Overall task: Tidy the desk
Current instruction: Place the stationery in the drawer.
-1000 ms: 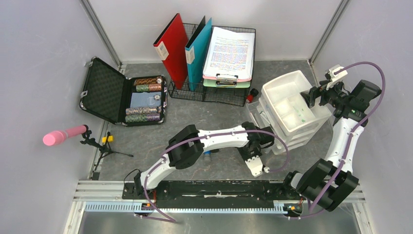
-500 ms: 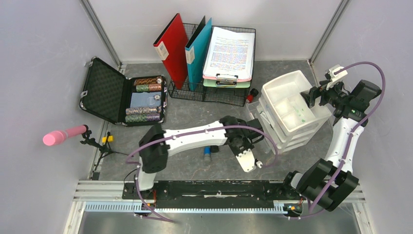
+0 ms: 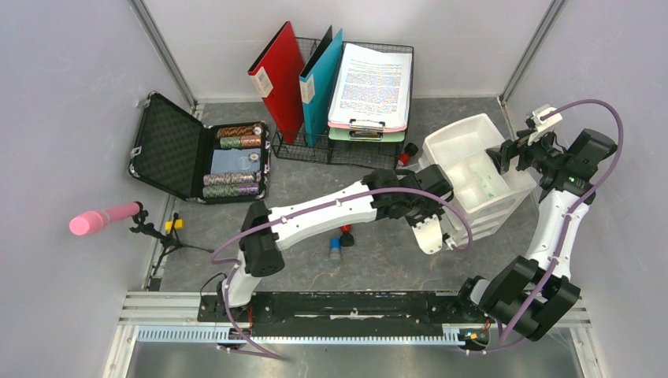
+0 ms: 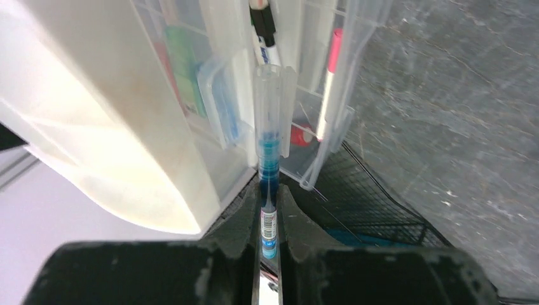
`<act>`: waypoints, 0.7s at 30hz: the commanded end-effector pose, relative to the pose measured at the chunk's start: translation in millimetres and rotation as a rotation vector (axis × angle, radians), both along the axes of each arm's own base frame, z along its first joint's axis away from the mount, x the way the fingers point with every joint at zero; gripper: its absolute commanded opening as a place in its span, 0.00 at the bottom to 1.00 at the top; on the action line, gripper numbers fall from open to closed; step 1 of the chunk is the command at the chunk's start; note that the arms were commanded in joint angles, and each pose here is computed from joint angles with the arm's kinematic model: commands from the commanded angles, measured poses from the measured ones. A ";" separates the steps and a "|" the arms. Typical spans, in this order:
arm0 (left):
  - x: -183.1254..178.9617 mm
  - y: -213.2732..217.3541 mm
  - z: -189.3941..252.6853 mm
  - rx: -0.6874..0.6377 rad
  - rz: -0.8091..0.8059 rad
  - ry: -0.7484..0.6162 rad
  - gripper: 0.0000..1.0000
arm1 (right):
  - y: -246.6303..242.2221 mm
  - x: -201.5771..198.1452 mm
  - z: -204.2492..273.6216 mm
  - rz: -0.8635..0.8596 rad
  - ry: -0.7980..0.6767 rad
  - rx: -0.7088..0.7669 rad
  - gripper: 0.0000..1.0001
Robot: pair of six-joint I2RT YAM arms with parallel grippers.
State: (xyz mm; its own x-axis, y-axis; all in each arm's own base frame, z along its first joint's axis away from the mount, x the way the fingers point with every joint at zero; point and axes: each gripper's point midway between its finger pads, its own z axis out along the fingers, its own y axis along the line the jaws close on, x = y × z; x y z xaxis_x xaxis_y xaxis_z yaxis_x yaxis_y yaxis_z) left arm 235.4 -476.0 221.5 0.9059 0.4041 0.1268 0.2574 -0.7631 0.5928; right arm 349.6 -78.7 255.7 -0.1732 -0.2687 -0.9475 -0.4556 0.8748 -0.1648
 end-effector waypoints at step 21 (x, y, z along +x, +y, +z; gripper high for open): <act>19.3 -11.3 43.7 -0.302 0.182 0.029 0.71 | 24.0 -42.8 -103.1 0.027 0.376 0.107 0.98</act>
